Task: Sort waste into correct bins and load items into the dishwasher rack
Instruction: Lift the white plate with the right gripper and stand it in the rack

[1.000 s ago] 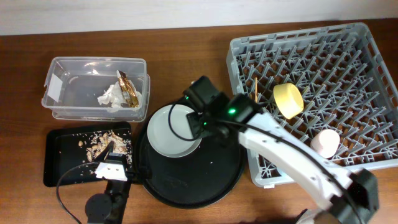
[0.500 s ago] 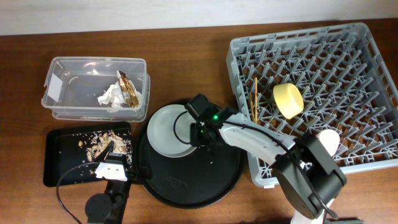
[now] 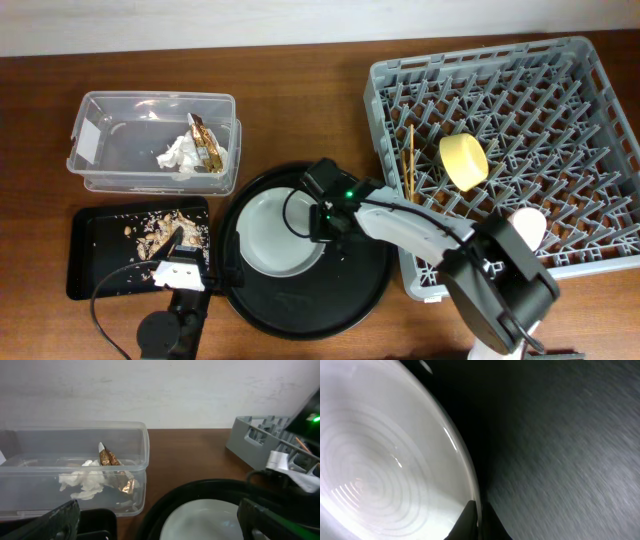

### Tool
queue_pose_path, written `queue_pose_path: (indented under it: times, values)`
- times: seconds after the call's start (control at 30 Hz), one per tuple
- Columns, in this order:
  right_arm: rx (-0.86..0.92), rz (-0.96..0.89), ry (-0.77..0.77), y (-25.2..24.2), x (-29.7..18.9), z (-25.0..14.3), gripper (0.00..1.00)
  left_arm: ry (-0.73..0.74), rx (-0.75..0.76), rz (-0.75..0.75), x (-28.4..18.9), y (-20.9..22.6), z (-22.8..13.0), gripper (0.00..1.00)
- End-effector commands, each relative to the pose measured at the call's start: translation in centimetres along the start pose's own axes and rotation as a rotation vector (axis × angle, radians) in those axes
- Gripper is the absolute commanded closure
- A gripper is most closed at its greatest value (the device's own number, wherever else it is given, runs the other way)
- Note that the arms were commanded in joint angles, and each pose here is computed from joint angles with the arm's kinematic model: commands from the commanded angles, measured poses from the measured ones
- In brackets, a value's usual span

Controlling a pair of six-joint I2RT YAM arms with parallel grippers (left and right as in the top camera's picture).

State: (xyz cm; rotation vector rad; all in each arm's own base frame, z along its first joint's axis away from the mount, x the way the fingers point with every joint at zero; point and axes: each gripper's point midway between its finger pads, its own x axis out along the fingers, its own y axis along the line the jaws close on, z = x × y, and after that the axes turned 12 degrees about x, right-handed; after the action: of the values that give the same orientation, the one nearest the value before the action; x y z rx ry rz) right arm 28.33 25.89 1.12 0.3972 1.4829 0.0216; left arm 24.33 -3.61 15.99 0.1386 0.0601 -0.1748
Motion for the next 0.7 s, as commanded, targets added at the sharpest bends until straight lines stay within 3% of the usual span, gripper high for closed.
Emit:
queue_pose_path:
  times: [0.0, 0.17, 0.27, 0.4, 0.5, 0.67]
  values:
    - [-0.077, 0.097, -0.165, 0.8, -7.3, 3.0, 0.96, -0.002, 0.012, -0.002, 0.0, 0.0, -0.1, 0.0]
    - [-0.15, 0.051, -0.602, -2.9, -20.2, 8.2, 0.96, -0.002, 0.012, -0.002, 0.0, 0.0, -0.1, 0.01]
    - [-0.077, -0.157, -0.954, -9.0, -29.6, 10.7, 0.96, -0.002, 0.012, -0.002, 0.0, 0.0, -0.1, 0.01]
    - [0.128, -0.545, -1.23, -17.8, -38.3, 11.2, 0.96, -0.002, 0.012, -0.002, 0.0, 0.0, -0.1, 0.01]
    - [0.19, -0.726, -1.25, -21.2, -40.0, 11.8, 0.96, -0.002, 0.012, -0.002, 0.0, 0.0, -0.1, 0.01]
    - [0.184, -0.948, -1.149, -24.5, -38.7, 14.7, 0.96, -0.002, 0.012, -0.002, 0.0, 0.0, -0.1, 0.01]
